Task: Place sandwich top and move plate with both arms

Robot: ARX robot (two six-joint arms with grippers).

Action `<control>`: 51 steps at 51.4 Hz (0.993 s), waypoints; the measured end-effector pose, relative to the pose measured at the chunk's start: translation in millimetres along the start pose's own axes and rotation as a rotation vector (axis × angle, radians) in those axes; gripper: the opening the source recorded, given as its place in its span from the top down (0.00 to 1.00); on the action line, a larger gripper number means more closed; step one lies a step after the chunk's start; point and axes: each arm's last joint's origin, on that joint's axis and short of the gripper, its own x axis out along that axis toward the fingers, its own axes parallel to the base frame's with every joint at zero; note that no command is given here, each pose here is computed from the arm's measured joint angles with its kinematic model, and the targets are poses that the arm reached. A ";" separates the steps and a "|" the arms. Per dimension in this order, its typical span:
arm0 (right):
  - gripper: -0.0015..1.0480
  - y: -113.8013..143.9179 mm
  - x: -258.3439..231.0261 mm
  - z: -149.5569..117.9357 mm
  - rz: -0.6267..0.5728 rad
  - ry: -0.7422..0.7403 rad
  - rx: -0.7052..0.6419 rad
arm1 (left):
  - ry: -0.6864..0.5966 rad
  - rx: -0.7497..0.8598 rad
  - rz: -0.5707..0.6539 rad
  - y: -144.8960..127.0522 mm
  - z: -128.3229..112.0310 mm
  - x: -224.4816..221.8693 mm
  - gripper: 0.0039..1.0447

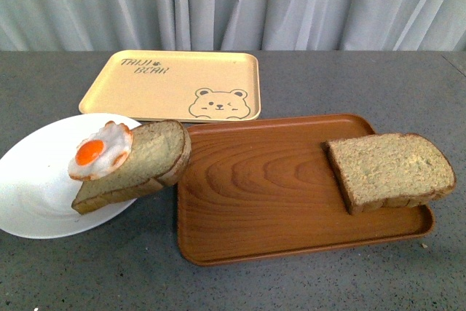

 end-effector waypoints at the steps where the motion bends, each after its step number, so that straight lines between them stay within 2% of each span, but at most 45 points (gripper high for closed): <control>1: 0.09 0.0 0.0 -0.1 0.000 0.000 0.000 | 0.000 0.000 0.000 0.0 0.0 0.0 0.08; 30: 0.09 0.0 0.0 0.0 0.000 0.000 0.000 | 0.000 0.000 0.000 0.0 0.0 0.0 0.08; 35: 0.09 -12.8 16.9 2.9 -0.191 0.363 -0.007 | 0.000 0.000 0.000 0.0 0.0 0.0 0.08; 42: 0.09 -36.7 69.0 10.1 -0.163 0.422 0.082 | 0.000 0.000 0.000 0.0 0.0 0.0 0.08; 51: 0.09 -51.9 127.1 -18.6 -0.090 0.520 0.236 | 0.000 0.000 0.000 0.0 0.0 0.0 0.08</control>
